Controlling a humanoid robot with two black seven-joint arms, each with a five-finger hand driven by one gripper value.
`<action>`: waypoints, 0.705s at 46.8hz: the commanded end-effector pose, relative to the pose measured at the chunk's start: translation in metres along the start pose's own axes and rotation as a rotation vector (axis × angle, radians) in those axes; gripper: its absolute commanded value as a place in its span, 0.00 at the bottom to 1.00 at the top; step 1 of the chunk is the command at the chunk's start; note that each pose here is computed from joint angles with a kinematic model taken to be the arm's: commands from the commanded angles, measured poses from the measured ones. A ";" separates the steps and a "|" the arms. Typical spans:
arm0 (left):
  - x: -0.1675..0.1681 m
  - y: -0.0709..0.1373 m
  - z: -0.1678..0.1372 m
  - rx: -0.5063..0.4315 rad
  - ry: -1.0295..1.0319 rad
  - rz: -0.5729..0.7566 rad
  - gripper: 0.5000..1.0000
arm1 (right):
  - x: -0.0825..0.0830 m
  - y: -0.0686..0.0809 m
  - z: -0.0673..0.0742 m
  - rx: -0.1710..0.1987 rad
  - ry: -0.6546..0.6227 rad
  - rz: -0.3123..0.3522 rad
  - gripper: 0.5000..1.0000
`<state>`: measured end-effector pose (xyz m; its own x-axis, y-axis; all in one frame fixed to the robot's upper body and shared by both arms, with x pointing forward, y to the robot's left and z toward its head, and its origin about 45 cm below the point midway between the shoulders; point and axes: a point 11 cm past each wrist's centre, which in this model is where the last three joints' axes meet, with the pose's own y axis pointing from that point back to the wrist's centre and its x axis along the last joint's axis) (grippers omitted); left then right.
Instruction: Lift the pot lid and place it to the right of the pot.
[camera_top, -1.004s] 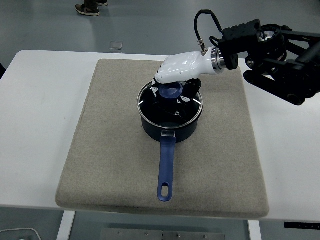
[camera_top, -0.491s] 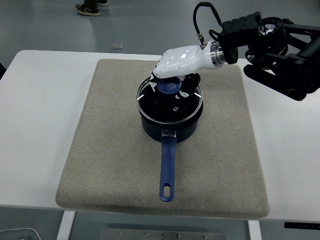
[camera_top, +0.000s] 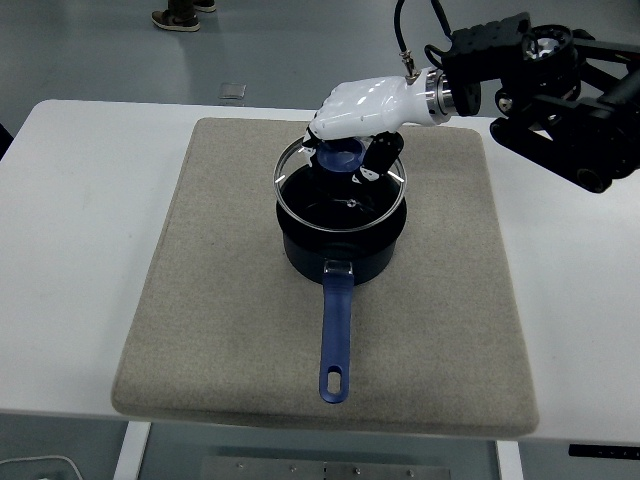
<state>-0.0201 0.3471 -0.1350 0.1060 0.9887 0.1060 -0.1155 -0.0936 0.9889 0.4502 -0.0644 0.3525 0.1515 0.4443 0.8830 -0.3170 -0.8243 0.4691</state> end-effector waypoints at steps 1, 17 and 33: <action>0.000 0.000 -0.001 0.001 0.000 0.000 1.00 | 0.003 0.005 0.011 -0.035 -0.002 0.011 0.00; 0.000 0.000 -0.001 0.001 -0.001 -0.002 1.00 | 0.004 0.013 0.039 -0.134 -0.026 0.027 0.00; 0.000 0.000 0.000 -0.001 0.000 0.000 1.00 | 0.006 0.040 0.077 -0.274 -0.056 0.054 0.00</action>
<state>-0.0202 0.3470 -0.1350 0.1061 0.9887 0.1058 -0.1152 -0.0935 0.9889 0.5056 -0.1147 0.3736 0.1719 0.3873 0.9058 -0.5427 -0.7302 0.4152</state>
